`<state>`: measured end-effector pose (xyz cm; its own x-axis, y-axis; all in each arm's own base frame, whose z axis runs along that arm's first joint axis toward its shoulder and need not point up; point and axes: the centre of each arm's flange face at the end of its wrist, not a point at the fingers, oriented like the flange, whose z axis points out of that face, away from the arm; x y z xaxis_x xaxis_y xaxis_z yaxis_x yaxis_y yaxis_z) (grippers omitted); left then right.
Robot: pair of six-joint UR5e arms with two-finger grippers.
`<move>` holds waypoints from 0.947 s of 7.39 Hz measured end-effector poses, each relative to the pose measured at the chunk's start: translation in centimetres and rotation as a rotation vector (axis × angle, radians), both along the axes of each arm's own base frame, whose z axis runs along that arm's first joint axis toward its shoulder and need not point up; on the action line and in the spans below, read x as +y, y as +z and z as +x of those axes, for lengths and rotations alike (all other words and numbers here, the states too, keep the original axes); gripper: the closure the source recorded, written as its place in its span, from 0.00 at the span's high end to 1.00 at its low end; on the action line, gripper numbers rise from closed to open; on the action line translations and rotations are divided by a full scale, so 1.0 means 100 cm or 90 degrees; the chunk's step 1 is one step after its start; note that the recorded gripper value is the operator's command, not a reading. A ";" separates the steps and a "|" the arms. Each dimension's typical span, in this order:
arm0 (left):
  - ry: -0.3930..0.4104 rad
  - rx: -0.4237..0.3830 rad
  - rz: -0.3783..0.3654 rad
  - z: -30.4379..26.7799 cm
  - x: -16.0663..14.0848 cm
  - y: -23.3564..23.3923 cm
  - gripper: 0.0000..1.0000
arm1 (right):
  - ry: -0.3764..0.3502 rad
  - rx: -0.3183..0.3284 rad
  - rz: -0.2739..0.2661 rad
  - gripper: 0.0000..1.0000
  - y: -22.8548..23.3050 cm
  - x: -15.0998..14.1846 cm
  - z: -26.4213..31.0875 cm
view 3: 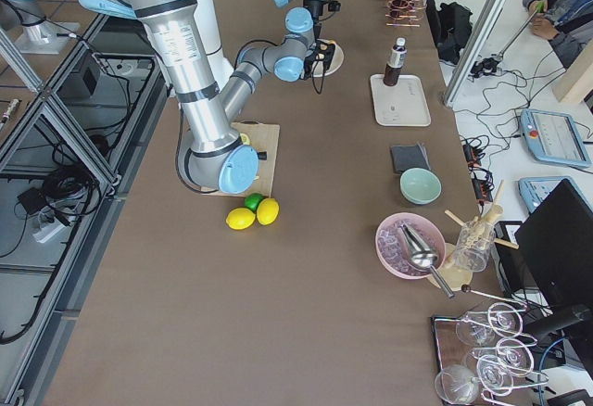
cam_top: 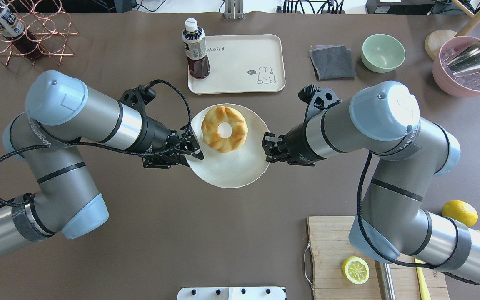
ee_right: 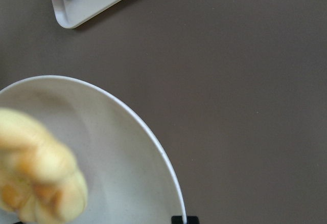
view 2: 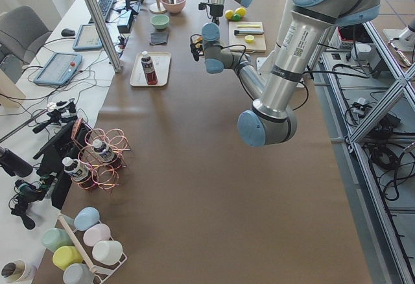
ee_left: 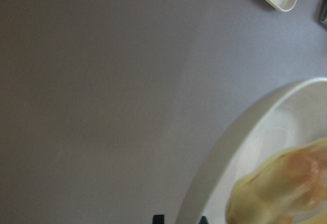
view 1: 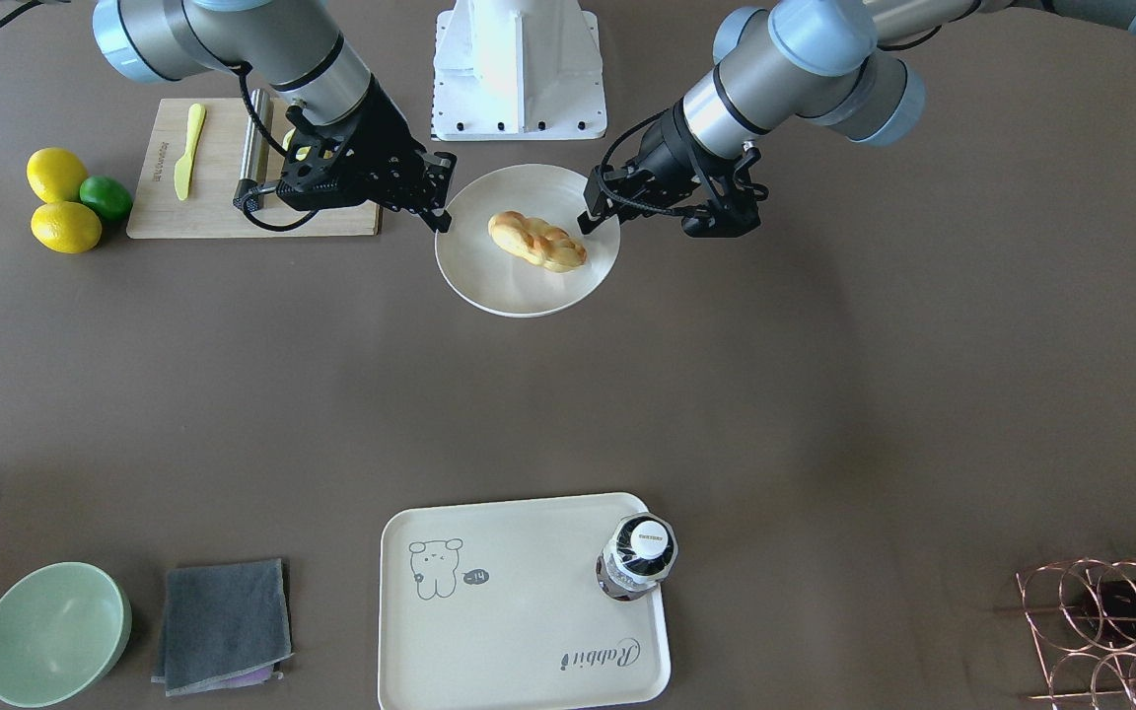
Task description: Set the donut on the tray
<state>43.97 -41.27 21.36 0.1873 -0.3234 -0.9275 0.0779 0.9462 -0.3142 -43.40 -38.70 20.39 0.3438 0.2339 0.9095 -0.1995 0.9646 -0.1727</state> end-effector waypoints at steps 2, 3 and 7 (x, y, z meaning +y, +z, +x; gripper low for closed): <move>-0.001 -0.009 -0.007 0.000 -0.002 0.005 0.97 | 0.012 0.001 -0.005 0.00 0.004 -0.009 0.004; -0.003 -0.016 -0.013 -0.002 -0.003 0.006 0.97 | 0.019 0.002 -0.007 0.00 0.007 -0.015 0.005; -0.013 -0.019 -0.017 -0.031 0.001 -0.012 0.97 | 0.046 0.047 -0.032 0.00 0.044 -0.054 0.001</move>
